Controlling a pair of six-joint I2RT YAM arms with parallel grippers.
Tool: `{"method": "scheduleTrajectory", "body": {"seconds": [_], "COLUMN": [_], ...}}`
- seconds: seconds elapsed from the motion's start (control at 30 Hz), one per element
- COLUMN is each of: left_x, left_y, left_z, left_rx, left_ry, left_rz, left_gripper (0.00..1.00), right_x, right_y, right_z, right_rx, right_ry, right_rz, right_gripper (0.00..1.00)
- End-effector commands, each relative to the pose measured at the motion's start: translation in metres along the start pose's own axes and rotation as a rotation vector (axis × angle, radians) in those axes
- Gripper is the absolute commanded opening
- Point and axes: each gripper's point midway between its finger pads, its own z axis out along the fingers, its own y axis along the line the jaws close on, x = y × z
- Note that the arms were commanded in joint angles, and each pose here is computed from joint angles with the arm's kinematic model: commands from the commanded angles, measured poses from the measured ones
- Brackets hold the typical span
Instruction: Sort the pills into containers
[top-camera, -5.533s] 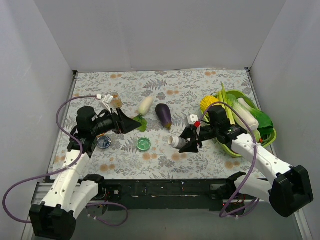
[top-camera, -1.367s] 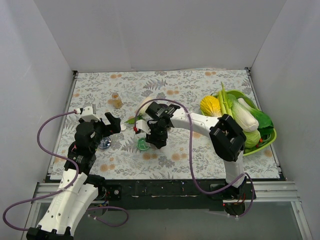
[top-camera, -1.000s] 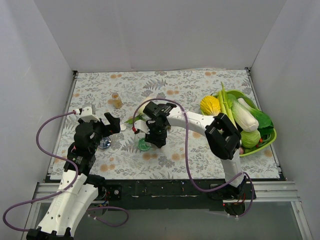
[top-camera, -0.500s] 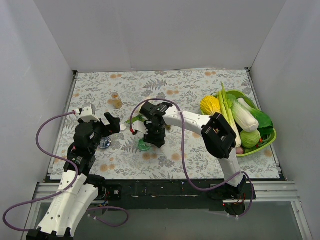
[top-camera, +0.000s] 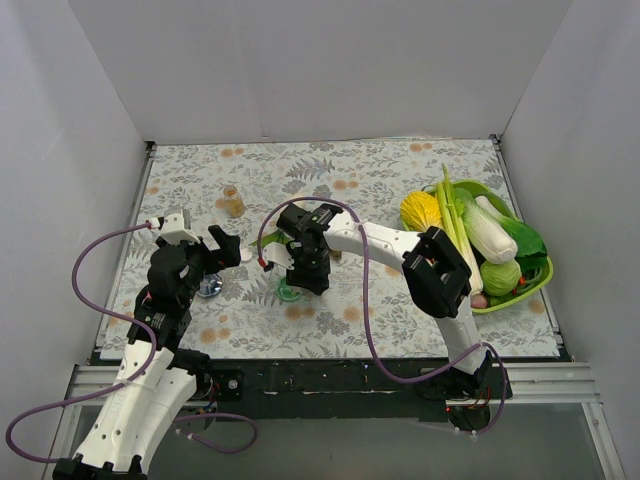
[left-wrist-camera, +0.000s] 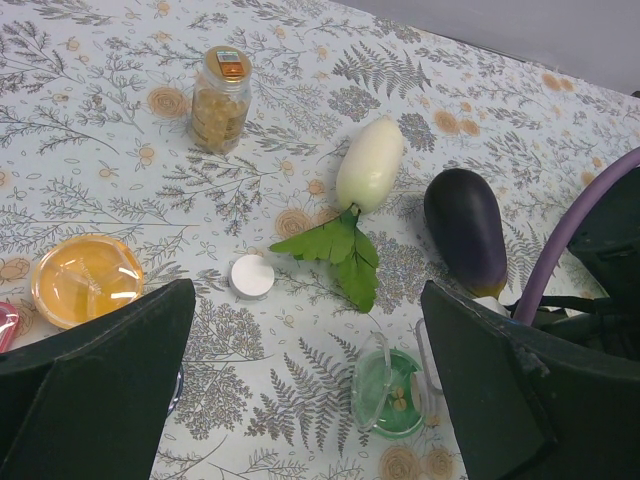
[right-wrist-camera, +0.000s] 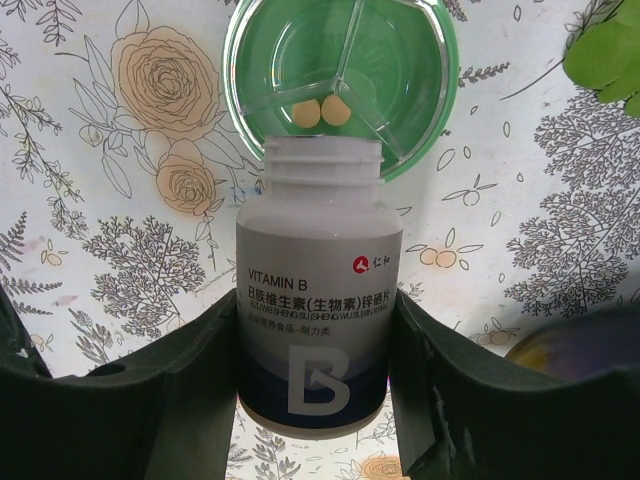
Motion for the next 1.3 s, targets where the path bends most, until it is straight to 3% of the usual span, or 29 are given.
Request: {"method": "scheduleTrajectory", "body": {"seconds": [0.0,0.47,0.83,1.1,1.27], "left_x": [-0.009,-0.009,-0.003,0.011,0.04], "left_y": [-0.002,-0.003,-0.009,-0.019,-0.019], "left_z": [-0.003,-0.004,-0.002,0.0,0.014], "left_rx": [0.004,0.013,0.042,0.074,0.048], "left_ry": [-0.022,-0.02,0.003,0.066,0.209], "left_rz": [0.01,0.012,0.001,-0.124,-0.214], "left_gripper": [0.98,0.98,0.98,0.98,0.98], "right_x": [-0.006,-0.011,-0.03,-0.034,-0.037], "right_y": [-0.001,0.005,0.02,0.035,0.051], "right_z": [-0.007,-0.013,-0.045,-0.091,-0.148], "right_rx": [0.006,0.0,0.014,0.039,0.095], "right_ry": [0.0,-0.048,-0.217,-0.444,-0.741], "right_rz": [-0.021,-0.022,-0.036,-0.038,-0.099], "right_gripper": [0.01,0.01,0.01,0.01,0.01]}}
